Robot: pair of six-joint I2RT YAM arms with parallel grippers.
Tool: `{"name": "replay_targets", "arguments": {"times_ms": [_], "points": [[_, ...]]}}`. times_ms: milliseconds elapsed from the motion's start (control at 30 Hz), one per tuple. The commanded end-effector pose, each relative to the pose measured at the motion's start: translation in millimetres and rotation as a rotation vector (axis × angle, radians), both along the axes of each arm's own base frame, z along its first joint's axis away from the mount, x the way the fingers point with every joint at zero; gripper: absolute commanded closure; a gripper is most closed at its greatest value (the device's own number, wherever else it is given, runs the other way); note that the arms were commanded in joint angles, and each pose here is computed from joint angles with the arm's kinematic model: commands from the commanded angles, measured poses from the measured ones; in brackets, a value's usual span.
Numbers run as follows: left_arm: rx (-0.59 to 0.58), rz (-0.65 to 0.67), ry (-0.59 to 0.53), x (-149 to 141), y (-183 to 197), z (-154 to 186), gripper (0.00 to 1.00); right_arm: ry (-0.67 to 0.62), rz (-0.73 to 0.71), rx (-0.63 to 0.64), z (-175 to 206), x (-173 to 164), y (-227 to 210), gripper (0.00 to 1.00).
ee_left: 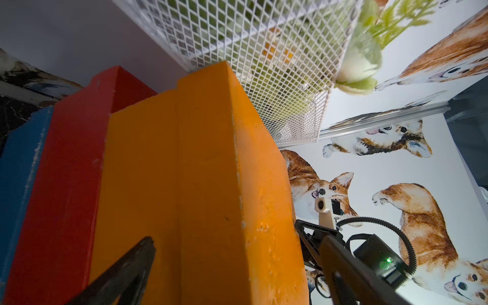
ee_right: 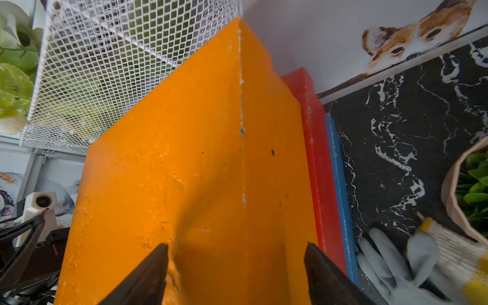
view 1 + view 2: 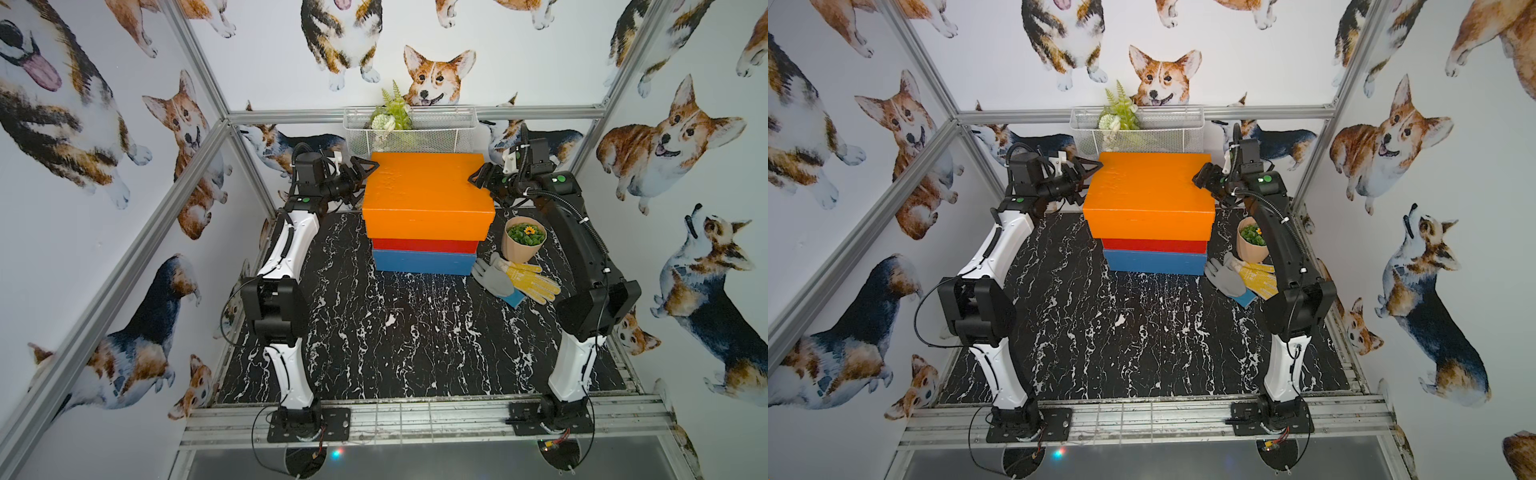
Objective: Stack the shoeboxes
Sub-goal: Place the shoebox at the shoebox, then move the shoebox to the center of the board.
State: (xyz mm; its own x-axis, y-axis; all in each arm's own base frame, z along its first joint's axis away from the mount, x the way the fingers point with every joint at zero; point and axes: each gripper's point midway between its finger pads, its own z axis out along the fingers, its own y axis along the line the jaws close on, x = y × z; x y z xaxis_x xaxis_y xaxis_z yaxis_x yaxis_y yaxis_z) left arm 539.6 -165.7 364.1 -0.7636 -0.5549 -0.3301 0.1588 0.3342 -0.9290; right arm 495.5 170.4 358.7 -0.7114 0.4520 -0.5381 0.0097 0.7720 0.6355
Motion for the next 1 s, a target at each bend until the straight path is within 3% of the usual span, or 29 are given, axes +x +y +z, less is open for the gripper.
{"name": "replay_targets", "arguments": {"times_ms": [0, 200, 400, 600, 800, 967], "points": [[0.017, 0.047, -0.040, -7.5, 23.0, 15.5, 0.00, -0.012, -0.028, -0.021, 10.1, -3.9, -15.3, 0.10], [0.009, 0.147, -0.024, -11.5, 76.3, 15.9, 0.00, -0.035, -0.058, -0.009, 28.9, -12.6, -38.5, 0.05], [0.045, 0.298, 0.084, -23.9, 124.4, -44.4, 0.04, -0.026, -0.165, 0.052, 25.1, -28.4, -93.7, 0.19], [0.045, 0.300, 0.245, -16.1, 126.4, -137.7, 0.16, 0.054, -0.287, 0.151, -41.0, -41.1, -144.0, 0.24], [0.004, 0.242, 0.321, -0.1, 105.7, -196.1, 0.31, 0.165, -0.240, 0.221, -110.1, -32.0, -125.5, 0.32], [-0.006, 0.213, 0.333, 5.5, 89.8, -215.7, 0.33, 0.206, -0.196, 0.202, -134.0, -28.3, -100.0, 0.33]]}}
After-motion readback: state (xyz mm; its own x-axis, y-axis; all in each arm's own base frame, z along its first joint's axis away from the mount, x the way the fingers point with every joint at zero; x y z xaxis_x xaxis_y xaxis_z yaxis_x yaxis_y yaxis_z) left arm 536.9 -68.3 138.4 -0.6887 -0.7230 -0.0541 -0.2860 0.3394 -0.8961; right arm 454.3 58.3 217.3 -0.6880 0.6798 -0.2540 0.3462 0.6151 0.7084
